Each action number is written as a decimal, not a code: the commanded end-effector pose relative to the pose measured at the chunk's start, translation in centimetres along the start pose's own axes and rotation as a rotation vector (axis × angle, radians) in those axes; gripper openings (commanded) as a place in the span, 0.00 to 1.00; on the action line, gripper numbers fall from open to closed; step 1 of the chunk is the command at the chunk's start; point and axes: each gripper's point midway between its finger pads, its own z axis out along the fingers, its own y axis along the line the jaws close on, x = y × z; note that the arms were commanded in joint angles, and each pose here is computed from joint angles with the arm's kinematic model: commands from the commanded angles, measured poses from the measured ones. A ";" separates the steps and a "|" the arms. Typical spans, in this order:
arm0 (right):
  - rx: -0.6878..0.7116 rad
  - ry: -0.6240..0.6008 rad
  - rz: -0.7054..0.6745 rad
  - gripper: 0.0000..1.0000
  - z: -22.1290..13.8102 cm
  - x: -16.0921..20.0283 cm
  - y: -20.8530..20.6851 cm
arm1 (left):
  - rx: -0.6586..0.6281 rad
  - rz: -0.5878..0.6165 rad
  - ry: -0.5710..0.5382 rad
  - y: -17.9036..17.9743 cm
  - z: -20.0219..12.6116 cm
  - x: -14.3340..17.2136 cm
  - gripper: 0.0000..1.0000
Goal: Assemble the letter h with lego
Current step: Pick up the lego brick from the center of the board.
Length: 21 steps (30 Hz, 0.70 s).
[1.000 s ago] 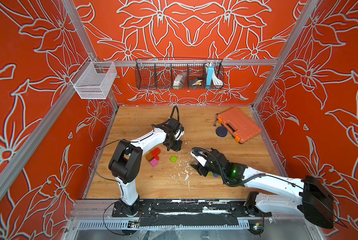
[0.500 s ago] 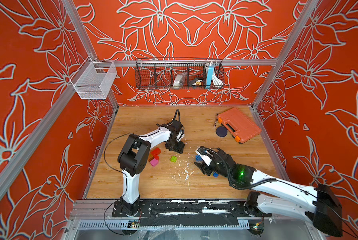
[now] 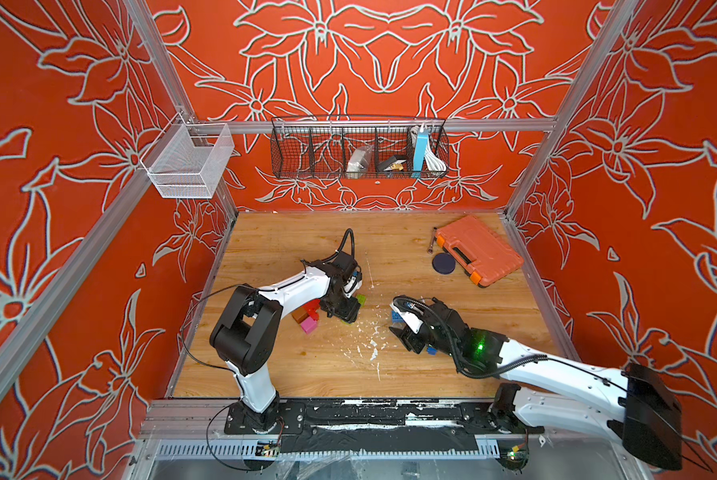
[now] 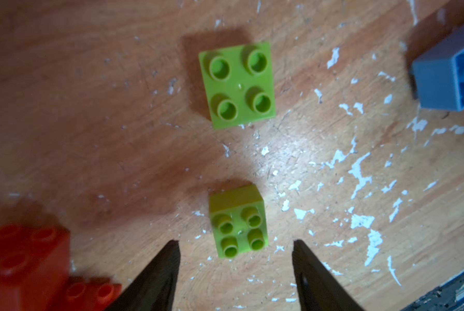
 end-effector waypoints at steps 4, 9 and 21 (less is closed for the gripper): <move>-0.021 -0.034 0.033 0.66 0.0 -1.4 0.3 | -0.005 -0.013 -0.008 0.0 1.4 -0.4 0.59; -0.013 -0.048 0.056 0.65 -0.3 -1.4 0.1 | -0.024 -0.012 0.030 0.0 1.8 -0.2 0.46; 0.100 -0.035 0.121 0.64 -1.1 0.0 -2.1 | -0.051 0.034 -0.015 -0.1 -0.2 -2.2 0.22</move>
